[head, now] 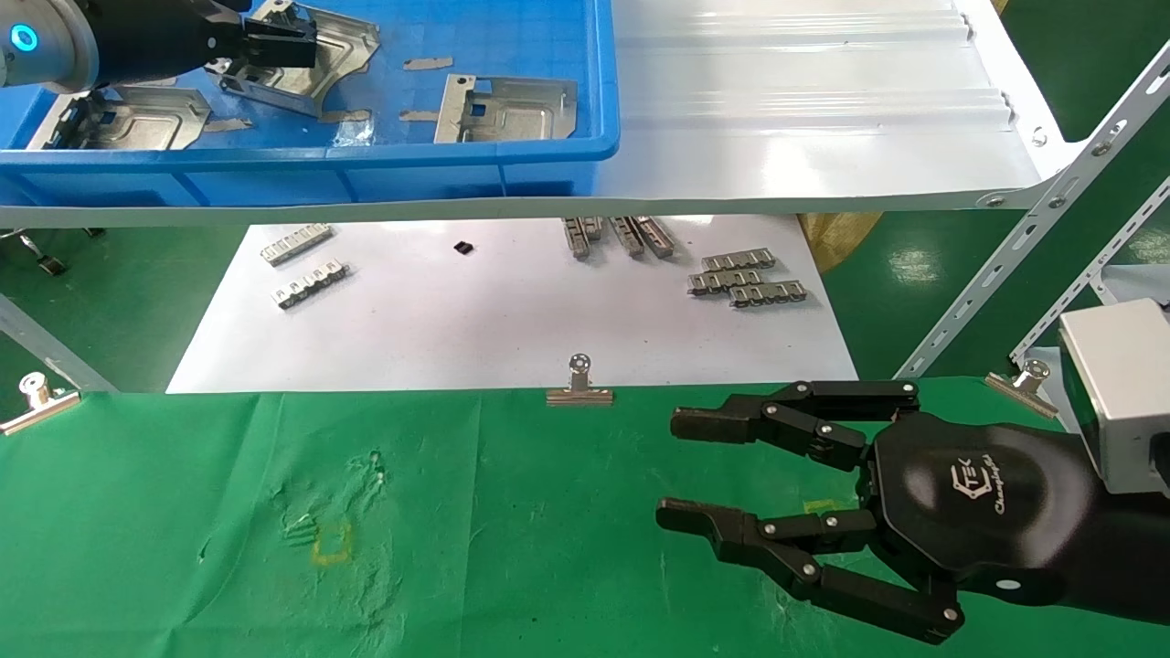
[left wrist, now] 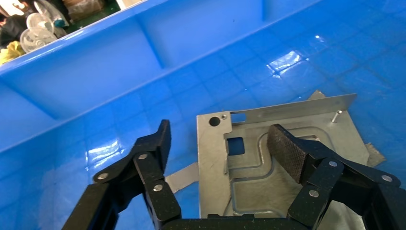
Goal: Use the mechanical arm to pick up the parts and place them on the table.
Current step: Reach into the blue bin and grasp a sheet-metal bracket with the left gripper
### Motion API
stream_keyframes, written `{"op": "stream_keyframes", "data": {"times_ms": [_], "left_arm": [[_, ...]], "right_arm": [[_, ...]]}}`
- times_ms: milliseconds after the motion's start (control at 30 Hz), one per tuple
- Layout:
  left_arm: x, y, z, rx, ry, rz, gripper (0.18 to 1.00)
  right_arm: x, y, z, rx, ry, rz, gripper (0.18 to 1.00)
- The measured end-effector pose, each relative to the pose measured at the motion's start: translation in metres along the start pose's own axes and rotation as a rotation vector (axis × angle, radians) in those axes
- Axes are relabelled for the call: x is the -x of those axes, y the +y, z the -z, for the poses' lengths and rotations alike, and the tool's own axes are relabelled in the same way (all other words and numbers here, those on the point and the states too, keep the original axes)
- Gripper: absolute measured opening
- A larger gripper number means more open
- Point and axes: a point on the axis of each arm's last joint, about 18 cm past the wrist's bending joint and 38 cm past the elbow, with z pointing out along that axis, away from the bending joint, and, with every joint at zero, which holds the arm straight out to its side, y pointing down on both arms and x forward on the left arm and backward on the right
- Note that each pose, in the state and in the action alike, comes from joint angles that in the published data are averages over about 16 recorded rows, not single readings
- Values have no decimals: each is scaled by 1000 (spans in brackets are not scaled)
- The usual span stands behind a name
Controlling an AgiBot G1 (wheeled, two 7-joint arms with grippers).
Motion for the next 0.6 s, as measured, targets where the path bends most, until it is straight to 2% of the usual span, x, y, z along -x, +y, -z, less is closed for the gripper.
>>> {"op": "stream_keyframes", "data": {"times_ms": [600], "left_arm": [[14,-4,10,-18,-13,37,404]], "right_arm": [[0,0,0,0,0,0,831]]}}
